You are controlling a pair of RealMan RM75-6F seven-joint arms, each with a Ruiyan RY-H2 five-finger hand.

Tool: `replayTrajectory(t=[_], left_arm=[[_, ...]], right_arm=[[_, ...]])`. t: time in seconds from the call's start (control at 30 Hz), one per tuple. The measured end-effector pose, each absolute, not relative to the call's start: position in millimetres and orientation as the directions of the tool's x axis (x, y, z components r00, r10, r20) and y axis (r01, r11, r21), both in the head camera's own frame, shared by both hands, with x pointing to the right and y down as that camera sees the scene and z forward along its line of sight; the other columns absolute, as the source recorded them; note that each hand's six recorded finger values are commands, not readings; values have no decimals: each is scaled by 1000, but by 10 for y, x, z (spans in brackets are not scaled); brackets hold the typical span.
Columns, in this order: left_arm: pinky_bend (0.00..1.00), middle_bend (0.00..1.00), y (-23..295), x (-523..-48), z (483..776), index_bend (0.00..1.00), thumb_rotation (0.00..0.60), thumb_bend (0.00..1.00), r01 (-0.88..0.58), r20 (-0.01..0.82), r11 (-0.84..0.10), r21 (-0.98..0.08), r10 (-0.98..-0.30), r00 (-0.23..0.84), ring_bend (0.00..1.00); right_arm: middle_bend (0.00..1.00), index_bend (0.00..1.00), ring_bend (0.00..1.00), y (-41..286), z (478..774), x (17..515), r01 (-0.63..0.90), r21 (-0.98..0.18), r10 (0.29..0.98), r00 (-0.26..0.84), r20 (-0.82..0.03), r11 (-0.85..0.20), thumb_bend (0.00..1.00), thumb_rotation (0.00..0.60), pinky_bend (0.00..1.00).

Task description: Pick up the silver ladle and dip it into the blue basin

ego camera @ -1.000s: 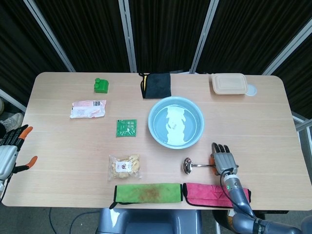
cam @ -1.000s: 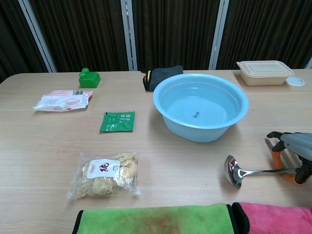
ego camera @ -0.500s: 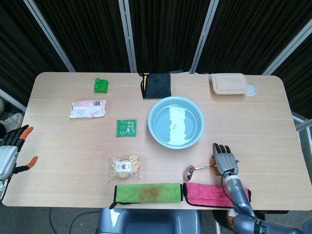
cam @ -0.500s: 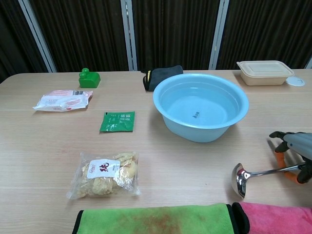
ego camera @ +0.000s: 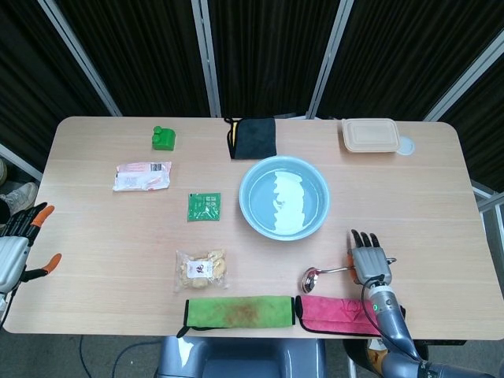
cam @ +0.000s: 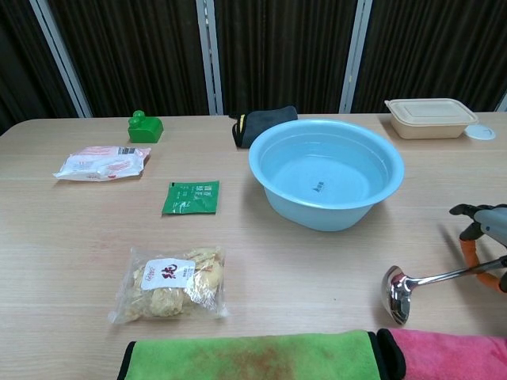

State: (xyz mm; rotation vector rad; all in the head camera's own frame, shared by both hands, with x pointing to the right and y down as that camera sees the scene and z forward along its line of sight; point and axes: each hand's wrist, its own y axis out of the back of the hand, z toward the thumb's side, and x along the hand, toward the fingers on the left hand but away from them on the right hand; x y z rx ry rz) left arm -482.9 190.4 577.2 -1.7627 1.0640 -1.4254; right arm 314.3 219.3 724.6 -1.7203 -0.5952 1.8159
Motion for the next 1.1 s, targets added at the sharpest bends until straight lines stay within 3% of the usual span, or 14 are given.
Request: replayTrajectory(t=[1.1], left_arm=[[0, 0, 1937, -4793, 5715, 0, 600, 312, -215, 461, -476, -853, -880, 118, 0]], right_arm=[[12, 674, 0, 2132, 6476, 3367, -321, -664, 723, -111, -682, -676, 506, 600, 0]])
